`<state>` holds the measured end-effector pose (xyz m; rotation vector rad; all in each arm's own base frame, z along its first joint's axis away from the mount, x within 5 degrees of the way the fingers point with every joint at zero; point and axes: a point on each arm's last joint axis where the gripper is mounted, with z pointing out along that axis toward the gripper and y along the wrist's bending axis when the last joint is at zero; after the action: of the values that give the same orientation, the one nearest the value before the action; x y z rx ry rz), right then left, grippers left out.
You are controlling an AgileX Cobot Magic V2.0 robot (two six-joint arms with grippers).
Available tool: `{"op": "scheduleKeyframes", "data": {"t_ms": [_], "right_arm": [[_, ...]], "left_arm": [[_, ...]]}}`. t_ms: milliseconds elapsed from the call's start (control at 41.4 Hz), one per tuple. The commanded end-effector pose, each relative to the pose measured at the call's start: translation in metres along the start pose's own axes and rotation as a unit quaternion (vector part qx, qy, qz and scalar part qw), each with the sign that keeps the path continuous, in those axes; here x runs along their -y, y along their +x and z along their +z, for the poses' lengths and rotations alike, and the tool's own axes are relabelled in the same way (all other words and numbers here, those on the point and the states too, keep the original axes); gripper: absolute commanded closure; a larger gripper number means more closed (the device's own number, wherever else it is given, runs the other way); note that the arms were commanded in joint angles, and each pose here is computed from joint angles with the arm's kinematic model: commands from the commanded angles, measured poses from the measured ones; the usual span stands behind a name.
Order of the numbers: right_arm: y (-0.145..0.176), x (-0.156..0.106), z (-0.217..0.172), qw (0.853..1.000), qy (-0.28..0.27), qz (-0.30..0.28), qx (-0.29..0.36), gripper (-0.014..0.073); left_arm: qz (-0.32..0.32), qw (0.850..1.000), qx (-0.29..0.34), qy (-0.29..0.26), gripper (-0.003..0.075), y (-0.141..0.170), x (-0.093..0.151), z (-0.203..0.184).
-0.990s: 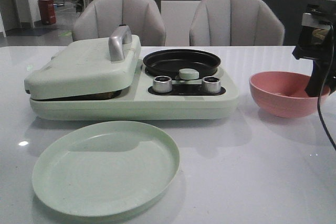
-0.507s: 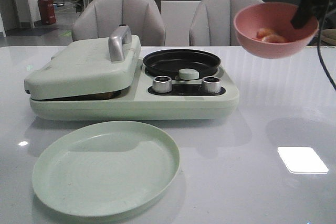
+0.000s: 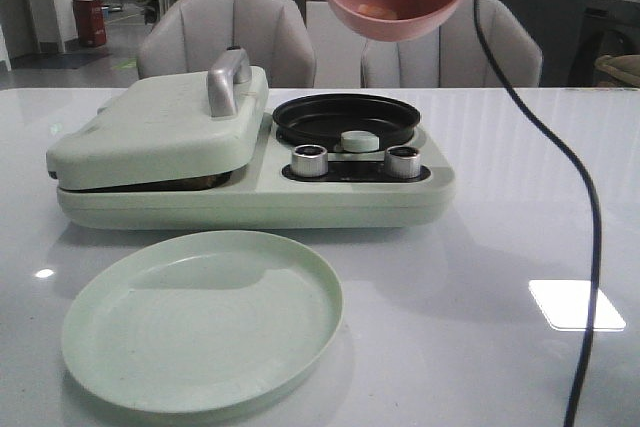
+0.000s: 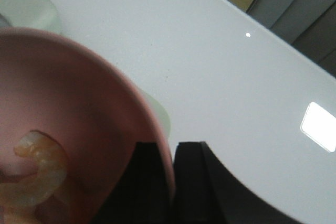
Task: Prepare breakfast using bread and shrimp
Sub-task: 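Carry the pink bowl over the frying pan and tilt it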
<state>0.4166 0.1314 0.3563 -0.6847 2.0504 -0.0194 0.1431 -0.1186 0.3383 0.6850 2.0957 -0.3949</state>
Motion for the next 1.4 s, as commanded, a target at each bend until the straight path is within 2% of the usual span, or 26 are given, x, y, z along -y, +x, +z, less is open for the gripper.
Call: {"op": "scheduleKeyframes", "data": {"t_ms": [0, 193, 435, 580, 749, 893, 1038, 1183, 1376], "right_arm": [[-0.037, 0.008, -0.024, 0.996, 0.043, -0.027, 0.07, 0.0576], [-0.05, 0.003, -0.002, 0.991, 0.107, -0.073, 0.032, 0.0576], [-0.058, -0.011, 0.025, 0.969, 0.192, -0.157, -0.004, 0.0576], [-0.059, -0.026, 0.04, 0.948, 0.239, -0.21, -0.013, 0.0576], [-0.061, -0.044, 0.054, 0.914, 0.297, -0.277, -0.007, 0.0576], [-0.065, -0.059, 0.059, 0.889, 0.336, -0.312, 0.011, 0.0576], [-0.069, -0.061, 0.057, 0.856, 0.376, -0.355, 0.009, 0.0576], [-0.071, -0.062, 0.053, 0.842, 0.395, -0.367, 0.005, 0.0576], [-0.072, -0.064, 0.05, 0.834, 0.409, -0.371, -0.001, 0.0576]], "left_arm": [[-0.001, 0.998, 0.056, 0.007, 0.0576, -0.015, 0.002, -0.007], [-0.001, 0.998, 0.056, 0.007, 0.0576, -0.015, 0.002, -0.007], [-0.001, 0.998, 0.056, 0.007, 0.0576, -0.015, 0.002, -0.007], [-0.001, 0.998, 0.056, 0.007, 0.0576, -0.015, 0.002, -0.007], [-0.003, 0.998, 0.056, 0.008, 0.0576, -0.015, 0.002, -0.007], [-0.003, 0.998, 0.056, 0.008, 0.0576, -0.015, 0.002, -0.007], [-0.003, 0.998, 0.056, 0.008, 0.0576, -0.015, 0.002, -0.007], [-0.003, 0.998, 0.056, 0.008, 0.0576, -0.015, 0.002, -0.007], [0.0, 0.998, 0.057, 0.006, 0.0576, -0.015, 0.002, -0.007]]}}
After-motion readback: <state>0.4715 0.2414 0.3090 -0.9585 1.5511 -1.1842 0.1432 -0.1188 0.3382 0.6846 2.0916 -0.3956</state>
